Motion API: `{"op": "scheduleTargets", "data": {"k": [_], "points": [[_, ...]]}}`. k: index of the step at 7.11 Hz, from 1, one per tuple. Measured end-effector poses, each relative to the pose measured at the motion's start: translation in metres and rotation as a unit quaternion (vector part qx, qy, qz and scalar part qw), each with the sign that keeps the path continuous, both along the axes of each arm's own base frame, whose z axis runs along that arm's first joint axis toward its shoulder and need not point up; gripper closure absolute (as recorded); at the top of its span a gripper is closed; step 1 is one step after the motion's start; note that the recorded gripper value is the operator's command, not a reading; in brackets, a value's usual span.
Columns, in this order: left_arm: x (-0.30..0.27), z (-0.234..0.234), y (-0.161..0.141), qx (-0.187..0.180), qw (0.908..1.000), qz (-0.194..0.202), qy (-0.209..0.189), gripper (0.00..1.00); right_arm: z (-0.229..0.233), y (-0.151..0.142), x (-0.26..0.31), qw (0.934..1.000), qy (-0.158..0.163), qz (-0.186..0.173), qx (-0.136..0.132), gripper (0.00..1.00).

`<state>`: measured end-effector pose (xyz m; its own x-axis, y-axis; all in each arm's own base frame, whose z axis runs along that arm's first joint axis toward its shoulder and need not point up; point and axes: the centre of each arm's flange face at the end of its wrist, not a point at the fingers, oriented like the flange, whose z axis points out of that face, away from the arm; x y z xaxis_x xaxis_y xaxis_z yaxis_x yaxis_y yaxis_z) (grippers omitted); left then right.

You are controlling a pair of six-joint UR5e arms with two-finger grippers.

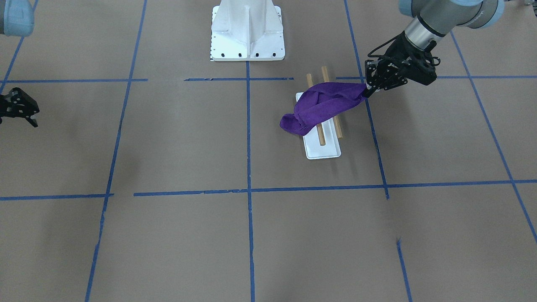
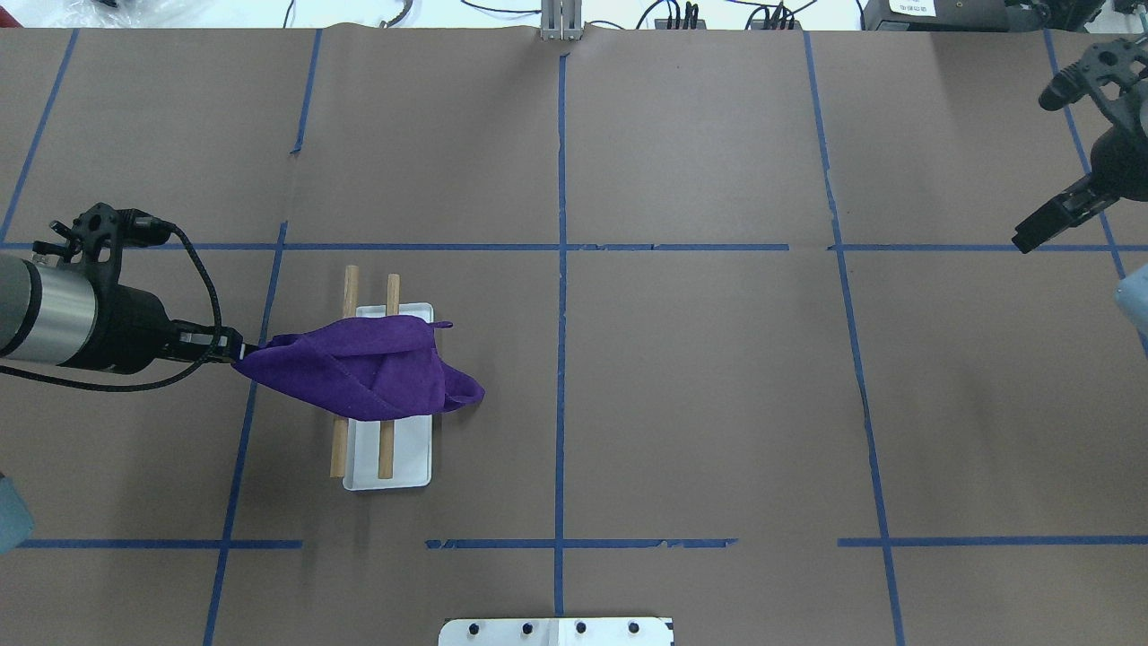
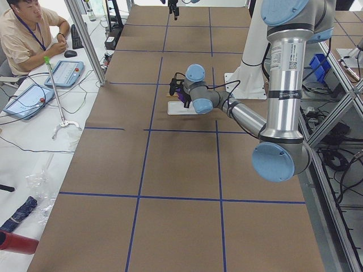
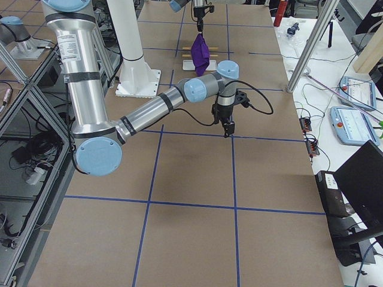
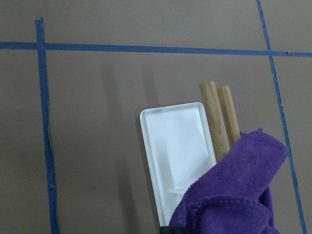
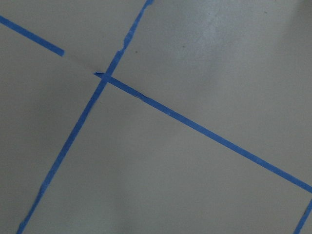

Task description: Hang towel on rack

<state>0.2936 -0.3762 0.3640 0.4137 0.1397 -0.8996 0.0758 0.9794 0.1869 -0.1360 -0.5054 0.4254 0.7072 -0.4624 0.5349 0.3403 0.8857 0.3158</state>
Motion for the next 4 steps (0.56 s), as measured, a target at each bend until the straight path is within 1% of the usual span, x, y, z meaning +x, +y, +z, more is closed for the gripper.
{"op": "scheduleTargets", "data": {"k": [2,3,4], "points": [[0.001,0.013,-0.001,0.013,0.9998,0.01,-0.013,1.0,0.021,0.006,0.027,0.9999,0.0,0.003,-0.01,0.0],[0.003,0.018,-0.003,0.017,0.9996,0.013,-0.018,0.71,0.031,0.01,0.039,0.9998,-0.005,0.005,-0.019,0.0],[0.004,0.022,-0.004,0.018,0.9995,0.014,-0.021,0.01,0.04,0.014,0.048,0.9996,-0.007,0.009,-0.027,0.0]]}}
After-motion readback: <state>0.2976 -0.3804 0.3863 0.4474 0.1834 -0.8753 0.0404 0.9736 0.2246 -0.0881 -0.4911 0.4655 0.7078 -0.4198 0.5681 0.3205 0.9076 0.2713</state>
